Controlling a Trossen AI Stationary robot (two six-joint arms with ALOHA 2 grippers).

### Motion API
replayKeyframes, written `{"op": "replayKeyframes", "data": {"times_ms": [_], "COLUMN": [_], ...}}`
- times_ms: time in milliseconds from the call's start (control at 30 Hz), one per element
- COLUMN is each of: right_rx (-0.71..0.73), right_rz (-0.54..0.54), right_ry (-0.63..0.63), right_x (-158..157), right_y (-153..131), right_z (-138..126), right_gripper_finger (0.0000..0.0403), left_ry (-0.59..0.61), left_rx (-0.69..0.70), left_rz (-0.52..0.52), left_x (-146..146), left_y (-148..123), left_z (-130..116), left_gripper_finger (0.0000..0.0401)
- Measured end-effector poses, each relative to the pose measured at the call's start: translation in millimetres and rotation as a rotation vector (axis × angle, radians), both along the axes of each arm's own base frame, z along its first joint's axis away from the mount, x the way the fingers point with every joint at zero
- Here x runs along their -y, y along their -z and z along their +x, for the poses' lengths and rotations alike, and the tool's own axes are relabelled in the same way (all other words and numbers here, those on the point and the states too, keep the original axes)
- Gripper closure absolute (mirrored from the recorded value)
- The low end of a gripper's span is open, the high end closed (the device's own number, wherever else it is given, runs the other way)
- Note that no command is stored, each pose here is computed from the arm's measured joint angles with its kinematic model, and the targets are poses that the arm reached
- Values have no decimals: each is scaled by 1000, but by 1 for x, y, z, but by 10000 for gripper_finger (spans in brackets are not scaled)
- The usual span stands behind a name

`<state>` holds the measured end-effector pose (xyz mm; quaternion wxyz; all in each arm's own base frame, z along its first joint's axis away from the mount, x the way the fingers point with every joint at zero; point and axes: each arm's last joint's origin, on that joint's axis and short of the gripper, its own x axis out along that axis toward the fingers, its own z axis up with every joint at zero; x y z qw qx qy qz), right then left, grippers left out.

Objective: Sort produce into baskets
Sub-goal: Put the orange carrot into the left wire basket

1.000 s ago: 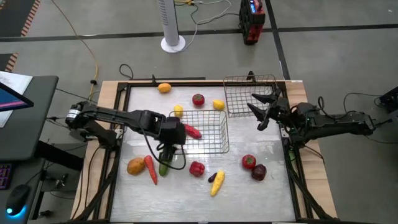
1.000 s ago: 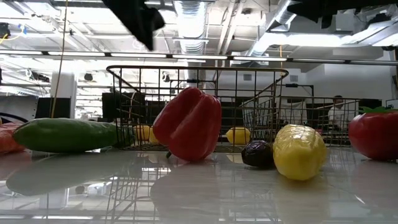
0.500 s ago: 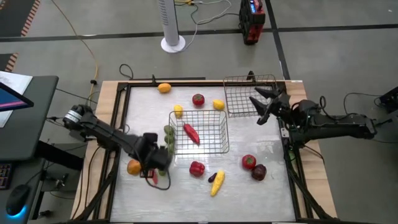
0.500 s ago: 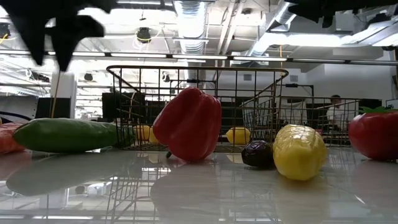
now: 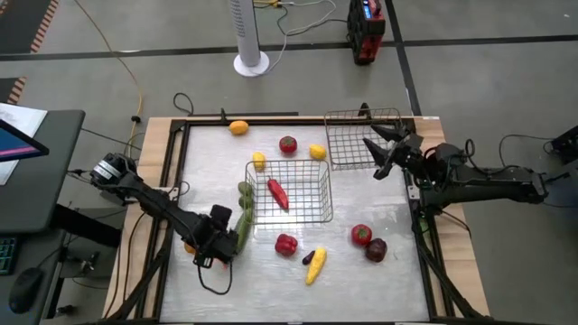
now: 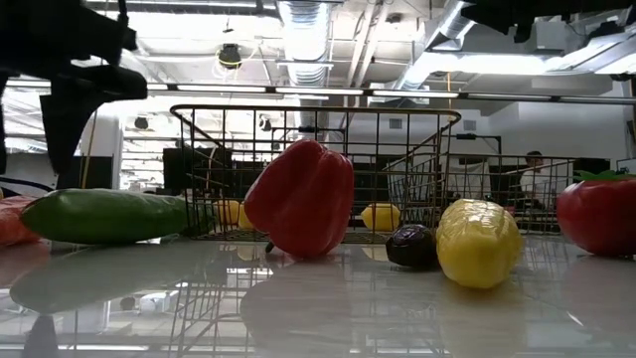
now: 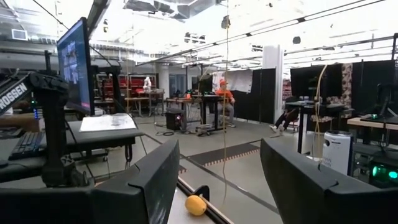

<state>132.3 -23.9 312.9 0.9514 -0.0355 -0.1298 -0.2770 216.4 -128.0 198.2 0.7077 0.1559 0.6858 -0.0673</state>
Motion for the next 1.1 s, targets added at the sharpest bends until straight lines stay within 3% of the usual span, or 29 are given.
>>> {"op": "replayKeyframes", "data": {"times_ms": [167, 467, 733, 900, 1100], "right_rx": [-4, -8, -4, -4, -6], "right_rz": [-4, -3, -3, -3, -3], "right_ry": [1, 2, 2, 2, 2], "right_x": [0, 0, 0, 0, 0], "right_y": [0, 0, 0, 0, 0], "right_z": [0, 0, 0, 0, 0], "right_gripper_finger": [149, 149, 149, 149, 149], "left_ry": [160, 420, 485, 491, 484], "left_rx": [44, 58, 84, 106, 22], "left_rz": [-29, 51, 119, 103, 106], "left_x": [14, 30, 29, 29, 19], "left_y": [8, 10, 10, 15, 34], "left_z": [-5, -17, -16, -14, -26], "left_gripper_finger": [205, 144, 132, 140, 148]}}
